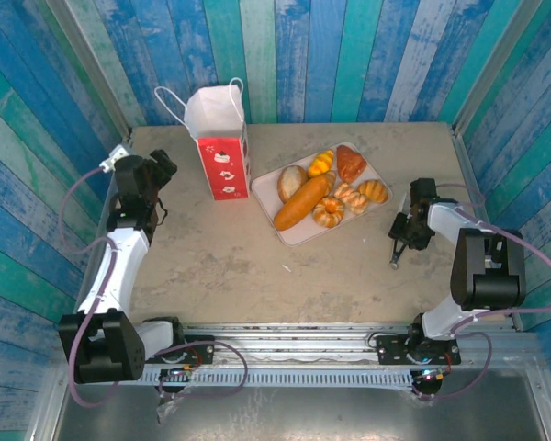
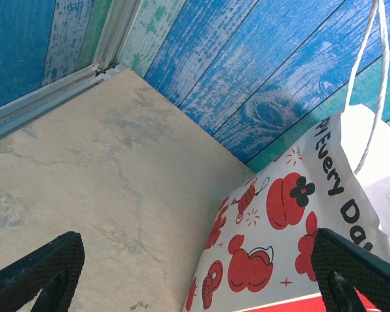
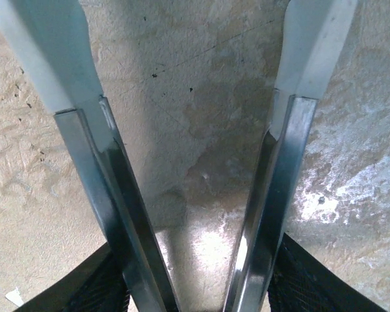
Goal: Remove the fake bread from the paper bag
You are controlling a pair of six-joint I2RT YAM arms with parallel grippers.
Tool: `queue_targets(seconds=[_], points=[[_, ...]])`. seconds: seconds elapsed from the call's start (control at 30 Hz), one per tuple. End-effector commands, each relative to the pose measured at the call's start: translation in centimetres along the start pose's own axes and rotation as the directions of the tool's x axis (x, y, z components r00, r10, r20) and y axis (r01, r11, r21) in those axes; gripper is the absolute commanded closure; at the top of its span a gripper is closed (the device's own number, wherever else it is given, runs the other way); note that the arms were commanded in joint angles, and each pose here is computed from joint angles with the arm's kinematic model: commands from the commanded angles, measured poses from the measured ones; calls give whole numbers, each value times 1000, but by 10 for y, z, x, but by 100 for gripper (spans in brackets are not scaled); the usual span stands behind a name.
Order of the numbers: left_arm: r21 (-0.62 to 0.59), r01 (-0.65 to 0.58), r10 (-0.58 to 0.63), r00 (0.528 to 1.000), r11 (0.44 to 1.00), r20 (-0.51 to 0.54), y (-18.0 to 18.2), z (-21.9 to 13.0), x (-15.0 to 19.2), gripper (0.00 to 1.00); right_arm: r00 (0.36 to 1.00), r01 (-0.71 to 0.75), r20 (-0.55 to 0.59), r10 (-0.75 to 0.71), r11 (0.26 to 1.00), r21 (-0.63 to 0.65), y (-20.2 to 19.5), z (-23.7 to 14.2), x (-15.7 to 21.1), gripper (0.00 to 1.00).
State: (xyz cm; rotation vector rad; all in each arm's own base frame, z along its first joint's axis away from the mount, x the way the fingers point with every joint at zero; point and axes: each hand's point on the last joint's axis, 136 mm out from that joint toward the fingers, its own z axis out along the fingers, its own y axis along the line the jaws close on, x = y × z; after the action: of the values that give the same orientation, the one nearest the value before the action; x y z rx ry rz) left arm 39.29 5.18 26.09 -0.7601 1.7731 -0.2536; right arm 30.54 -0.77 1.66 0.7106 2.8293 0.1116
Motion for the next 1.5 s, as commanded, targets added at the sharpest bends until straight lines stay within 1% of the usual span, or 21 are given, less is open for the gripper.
queue_targets(seconds=[0.0,0.1,0.13,0.17,0.2,0.23,0.4,0.5,0.57,0.73,0.83,0.93,1.07,1.13,1.27,1.37,1.47], points=[[-24,7,-6,999,1000,34,5,1,-6,6,999,-31,-20,32,998,59,-13,-2,6,43],[-40,9,-8,999,999,40,9,1,-6,6,999,-33,2,33,997,69,-15,-12,2,39],[-42,8,-7,999,999,41,10,1,-6,6,999,-31,10,30,997,71,-15,-15,1,36],[-43,9,-7,999,999,46,10,1,-7,6,1000,-27,16,26,997,72,-15,-19,-1,30],[-46,8,-6,999,999,49,10,1,-7,6,999,-25,22,24,997,76,-15,-22,-2,8],[-49,6,-4,999,999,52,10,1,-8,6,999,-23,32,21,997,79,-15,-26,-5,0],[-63,-7,10,998,998,57,12,-1,-9,6,996,-25,83,18,996,84,-15,-49,-16,0],[-81,-18,23,998,997,63,15,-3,-11,6,989,-37,148,24,996,85,-15,-74,-27,0],[-91,-30,37,996,995,79,16,-6,-16,6,975,-57,217,39,995,78,-16,-95,-37,0],[-91,-90,101,986,992,131,14,-13,-27,6,901,-103,430,60,992,76,-27,-157,-58,0],[-74,-127,137,980,989,144,10,-16,-30,6,843,-132,534,66,987,87,-38,-183,-63,0],[-60,-168,175,972,984,156,9,-16,-28,6,795,-159,602,77,984,84,-46,-199,-64,0],[-88,-229,241,954,969,177,16,-10,-25,6,730,-241,672,124,967,83,-60,-210,-67,0],[-92,-265,278,943,960,183,19,-6,-21,6,695,-251,708,123,965,78,-62,-210,-72,0],[-71,-318,326,927,945,184,23,4,-4,6,679,-143,731,66,989,44,-46,-199,-79,0],[-43,-374,376,913,926,157,27,11,17,6,666,-147,742,80,989,26,-44,-191,-83,0],[-10,-466,462,874,885,150,27,13,42,6,663,-198,742,97,979,49,-52,-181,-86,0]])
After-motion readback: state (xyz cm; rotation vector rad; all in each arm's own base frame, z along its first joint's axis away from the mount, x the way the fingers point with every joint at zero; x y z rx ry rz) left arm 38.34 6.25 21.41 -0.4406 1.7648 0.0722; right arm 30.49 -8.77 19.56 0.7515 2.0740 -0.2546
